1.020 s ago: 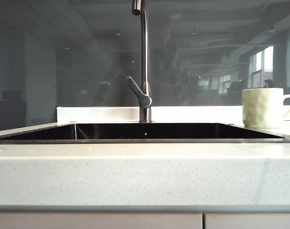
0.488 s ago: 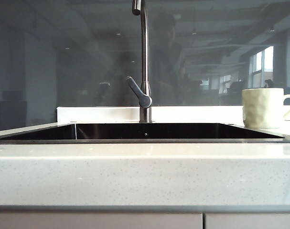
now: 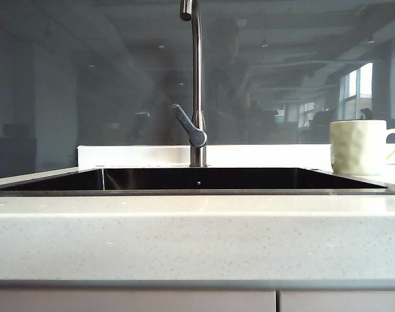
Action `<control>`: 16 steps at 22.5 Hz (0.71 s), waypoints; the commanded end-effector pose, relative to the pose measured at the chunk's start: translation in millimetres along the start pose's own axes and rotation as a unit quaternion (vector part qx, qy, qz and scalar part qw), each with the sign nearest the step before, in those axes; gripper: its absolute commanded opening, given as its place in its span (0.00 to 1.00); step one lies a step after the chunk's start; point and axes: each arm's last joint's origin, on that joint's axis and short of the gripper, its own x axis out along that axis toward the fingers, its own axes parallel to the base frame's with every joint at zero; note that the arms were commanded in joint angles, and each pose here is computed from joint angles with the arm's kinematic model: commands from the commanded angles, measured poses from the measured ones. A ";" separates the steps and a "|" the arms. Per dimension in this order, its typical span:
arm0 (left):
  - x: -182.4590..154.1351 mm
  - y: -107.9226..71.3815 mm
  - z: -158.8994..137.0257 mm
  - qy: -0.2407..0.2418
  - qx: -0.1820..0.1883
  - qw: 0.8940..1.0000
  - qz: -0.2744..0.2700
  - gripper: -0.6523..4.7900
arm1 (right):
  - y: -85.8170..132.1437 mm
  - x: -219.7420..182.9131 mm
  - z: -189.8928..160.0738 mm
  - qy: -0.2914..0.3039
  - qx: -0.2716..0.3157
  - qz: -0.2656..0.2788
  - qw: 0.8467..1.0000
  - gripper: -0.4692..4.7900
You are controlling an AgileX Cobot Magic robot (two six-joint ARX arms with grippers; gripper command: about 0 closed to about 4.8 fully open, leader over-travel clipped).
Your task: Pick up the mug next to the sink, go to the faucet to get some water, pour the water into the sink, and finally put the mug back to its place.
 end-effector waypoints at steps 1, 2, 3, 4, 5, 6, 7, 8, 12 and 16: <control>-0.1 -0.1 1.7 -0.006 0.000 1.000 0.000 0.11 | -0.3 0.0 0.6 -0.009 -0.002 -0.013 1.000 0.09; -0.1 -0.1 1.7 -0.006 0.000 1.000 0.000 0.11 | -0.4 0.0 0.6 -0.009 -0.002 -0.016 1.000 0.09; -0.1 -0.1 1.7 -0.006 0.000 1.000 0.000 0.11 | -0.4 0.0 0.6 -0.009 -0.002 -0.016 1.000 0.09; -0.1 -0.1 1.7 -0.006 0.000 1.000 0.000 0.11 | -0.4 0.0 0.6 -0.009 -0.002 -0.016 1.000 0.09; -0.1 -0.1 1.7 -0.006 0.000 1.000 0.000 0.11 | -0.4 0.0 0.6 -0.009 -0.002 -0.015 1.000 0.09; -0.1 -0.1 1.7 -0.006 0.000 1.000 0.000 0.11 | -0.3 0.0 0.7 -0.009 -0.002 -0.014 1.000 0.09; -0.1 -0.1 1.7 -0.006 0.000 1.000 0.000 0.11 | -0.3 0.0 0.7 -0.009 -0.002 -0.014 1.000 0.09; -0.1 -0.1 1.7 -0.006 0.000 1.000 0.000 0.11 | -0.4 0.0 0.6 -0.008 -0.002 -0.014 1.000 0.09; -0.1 -0.1 1.7 -0.006 0.000 1.000 0.000 0.11 | -0.4 0.0 0.6 -0.008 -0.002 -0.015 1.000 0.09; -0.1 -0.1 1.7 -0.006 0.000 1.000 0.000 0.11 | -0.4 0.0 0.6 -0.008 -0.002 -0.015 1.000 0.09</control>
